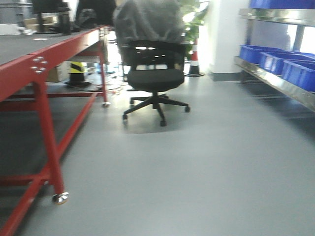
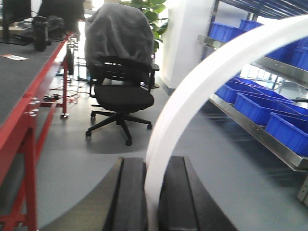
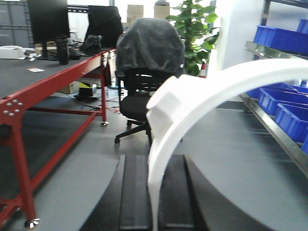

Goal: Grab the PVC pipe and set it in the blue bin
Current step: 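Drive the base to the shelf of blue bins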

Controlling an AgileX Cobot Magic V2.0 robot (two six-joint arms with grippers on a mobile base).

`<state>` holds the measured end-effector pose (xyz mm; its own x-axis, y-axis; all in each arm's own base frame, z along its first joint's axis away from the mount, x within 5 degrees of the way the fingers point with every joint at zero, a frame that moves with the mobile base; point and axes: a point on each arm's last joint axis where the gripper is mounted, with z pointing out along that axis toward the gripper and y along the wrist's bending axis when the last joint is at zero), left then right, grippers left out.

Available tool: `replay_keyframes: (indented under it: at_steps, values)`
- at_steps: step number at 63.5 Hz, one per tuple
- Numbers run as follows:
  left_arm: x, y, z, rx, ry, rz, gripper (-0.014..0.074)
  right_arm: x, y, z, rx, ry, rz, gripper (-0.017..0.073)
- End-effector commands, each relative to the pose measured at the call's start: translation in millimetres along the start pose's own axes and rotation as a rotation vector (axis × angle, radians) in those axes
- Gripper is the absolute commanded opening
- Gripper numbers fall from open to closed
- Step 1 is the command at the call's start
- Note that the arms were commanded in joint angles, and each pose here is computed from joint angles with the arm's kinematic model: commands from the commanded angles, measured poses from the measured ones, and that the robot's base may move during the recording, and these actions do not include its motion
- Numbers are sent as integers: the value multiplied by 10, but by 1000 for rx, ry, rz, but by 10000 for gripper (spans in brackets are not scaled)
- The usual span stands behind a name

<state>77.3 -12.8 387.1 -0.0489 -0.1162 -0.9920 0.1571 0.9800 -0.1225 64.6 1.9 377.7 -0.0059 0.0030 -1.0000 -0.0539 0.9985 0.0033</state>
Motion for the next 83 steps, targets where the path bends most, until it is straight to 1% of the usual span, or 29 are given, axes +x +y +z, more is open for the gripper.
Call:
replay_keyframes:
  at_steps: [1, 83]
  values:
    - [-25, -7, -17, 9, -30, -8, -111, -24, 1, -14, -2, -30, -18, -169]
    - [-25, -7, -17, 9, -30, -8, -111, -26, 1, -14, -2, -32, -18, -169]
